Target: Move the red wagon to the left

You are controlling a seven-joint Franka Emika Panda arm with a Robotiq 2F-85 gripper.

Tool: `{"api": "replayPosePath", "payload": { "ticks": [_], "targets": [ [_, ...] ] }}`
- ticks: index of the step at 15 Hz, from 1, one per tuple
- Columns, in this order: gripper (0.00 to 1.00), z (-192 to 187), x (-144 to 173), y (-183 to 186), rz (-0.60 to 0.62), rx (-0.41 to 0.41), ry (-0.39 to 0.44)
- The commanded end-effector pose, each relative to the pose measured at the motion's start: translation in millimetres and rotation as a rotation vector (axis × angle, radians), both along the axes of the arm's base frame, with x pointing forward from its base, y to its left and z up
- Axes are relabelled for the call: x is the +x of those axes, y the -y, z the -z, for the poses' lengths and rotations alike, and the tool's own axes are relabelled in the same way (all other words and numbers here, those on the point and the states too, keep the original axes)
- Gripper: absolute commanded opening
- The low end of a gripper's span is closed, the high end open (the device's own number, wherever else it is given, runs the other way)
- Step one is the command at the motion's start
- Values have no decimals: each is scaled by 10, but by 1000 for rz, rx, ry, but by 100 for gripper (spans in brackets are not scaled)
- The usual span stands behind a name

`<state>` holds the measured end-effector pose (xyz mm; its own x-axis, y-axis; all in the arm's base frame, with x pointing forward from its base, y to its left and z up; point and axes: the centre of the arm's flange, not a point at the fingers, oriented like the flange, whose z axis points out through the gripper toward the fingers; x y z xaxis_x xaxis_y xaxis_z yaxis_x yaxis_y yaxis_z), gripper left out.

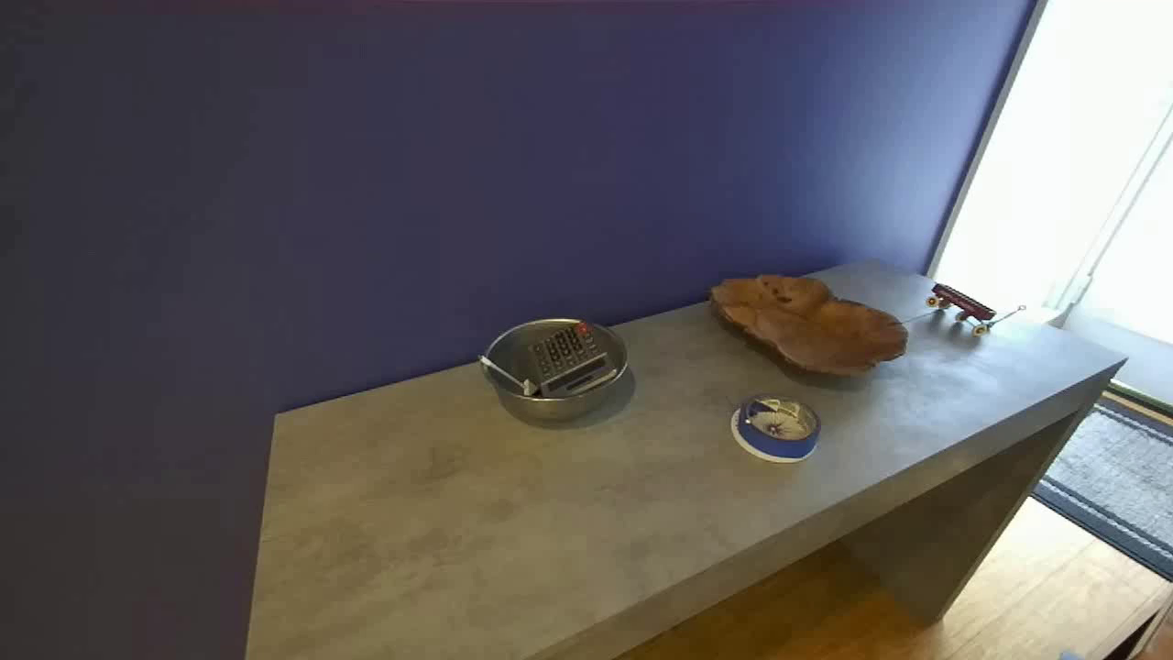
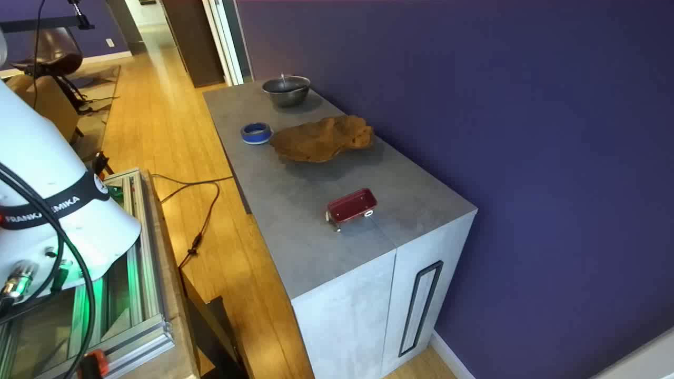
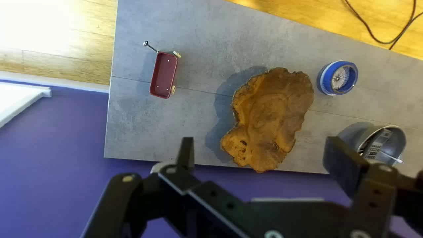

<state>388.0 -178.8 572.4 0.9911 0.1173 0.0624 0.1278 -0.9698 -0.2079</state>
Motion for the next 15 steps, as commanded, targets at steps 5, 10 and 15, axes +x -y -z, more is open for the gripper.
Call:
{"api": "replayPosePath", "payload": {
  "ticks": [5,10,15],
  "targets": [
    [100,553,65,-147,84,-55,-20],
    [100,1572,-46,-141,102,-50,-27],
    [100,2111,-149,-72,130,-95,-67]
  ]
}}
